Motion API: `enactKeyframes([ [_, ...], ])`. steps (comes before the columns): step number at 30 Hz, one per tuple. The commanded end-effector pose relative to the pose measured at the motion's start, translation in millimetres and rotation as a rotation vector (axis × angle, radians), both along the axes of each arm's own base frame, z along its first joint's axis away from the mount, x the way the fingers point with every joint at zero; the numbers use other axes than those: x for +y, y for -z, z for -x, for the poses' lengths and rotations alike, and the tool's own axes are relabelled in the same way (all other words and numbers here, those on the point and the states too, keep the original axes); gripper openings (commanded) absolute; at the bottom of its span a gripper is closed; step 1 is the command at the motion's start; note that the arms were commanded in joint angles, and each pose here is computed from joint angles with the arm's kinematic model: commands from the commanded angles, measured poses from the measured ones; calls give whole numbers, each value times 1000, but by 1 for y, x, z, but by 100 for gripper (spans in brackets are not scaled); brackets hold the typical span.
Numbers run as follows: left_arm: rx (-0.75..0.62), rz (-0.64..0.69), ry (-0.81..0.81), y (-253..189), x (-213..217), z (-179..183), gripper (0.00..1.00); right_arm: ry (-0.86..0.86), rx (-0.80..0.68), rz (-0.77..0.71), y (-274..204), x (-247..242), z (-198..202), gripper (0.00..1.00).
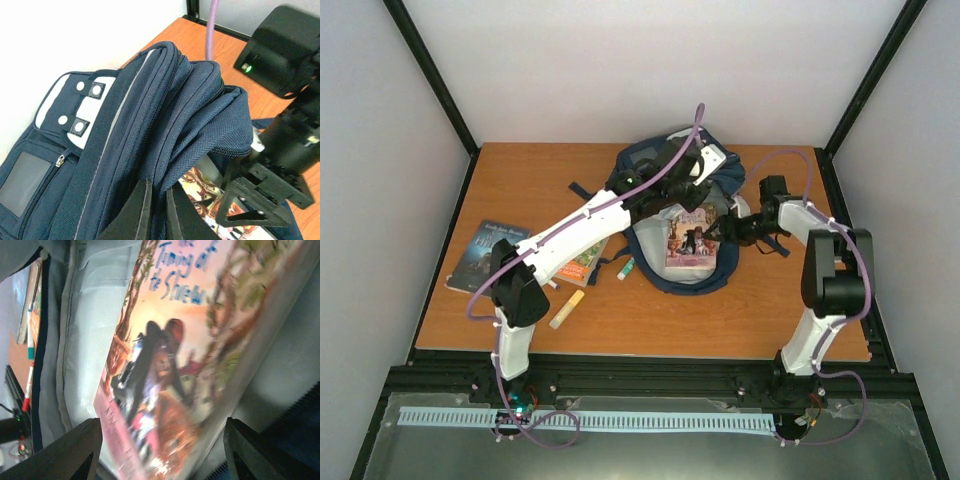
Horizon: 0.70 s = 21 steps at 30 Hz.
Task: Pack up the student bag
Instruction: Place the book in the student bag.
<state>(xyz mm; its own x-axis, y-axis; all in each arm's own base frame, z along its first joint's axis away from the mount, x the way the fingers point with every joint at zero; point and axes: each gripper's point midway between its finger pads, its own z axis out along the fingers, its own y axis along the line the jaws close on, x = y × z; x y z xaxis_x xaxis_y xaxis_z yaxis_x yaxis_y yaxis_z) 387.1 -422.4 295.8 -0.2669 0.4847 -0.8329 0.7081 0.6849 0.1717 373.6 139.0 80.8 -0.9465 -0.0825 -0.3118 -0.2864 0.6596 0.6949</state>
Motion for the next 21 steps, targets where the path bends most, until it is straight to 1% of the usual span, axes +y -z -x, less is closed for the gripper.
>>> enactKeyframes([
  [1,-130,151,1,-74,5,6,1,-83,-145,97,-20,-6,18,68],
  [4,-113,150,-3,-68,6,7,1,-131,-187,146,-22,-12,37,67],
  [8,-115,177,-7,-69,4,5,1,-247,-313,214,-25,-17,61,62],
  [10,-106,185,1,-68,2,7,1,-307,-379,270,-23,-19,70,59],
  [16,-89,205,18,-69,-1,10,1,-460,-611,503,-24,-20,72,52],
  [21,-86,202,16,-69,0,11,1,-615,-779,623,-32,4,66,52],
])
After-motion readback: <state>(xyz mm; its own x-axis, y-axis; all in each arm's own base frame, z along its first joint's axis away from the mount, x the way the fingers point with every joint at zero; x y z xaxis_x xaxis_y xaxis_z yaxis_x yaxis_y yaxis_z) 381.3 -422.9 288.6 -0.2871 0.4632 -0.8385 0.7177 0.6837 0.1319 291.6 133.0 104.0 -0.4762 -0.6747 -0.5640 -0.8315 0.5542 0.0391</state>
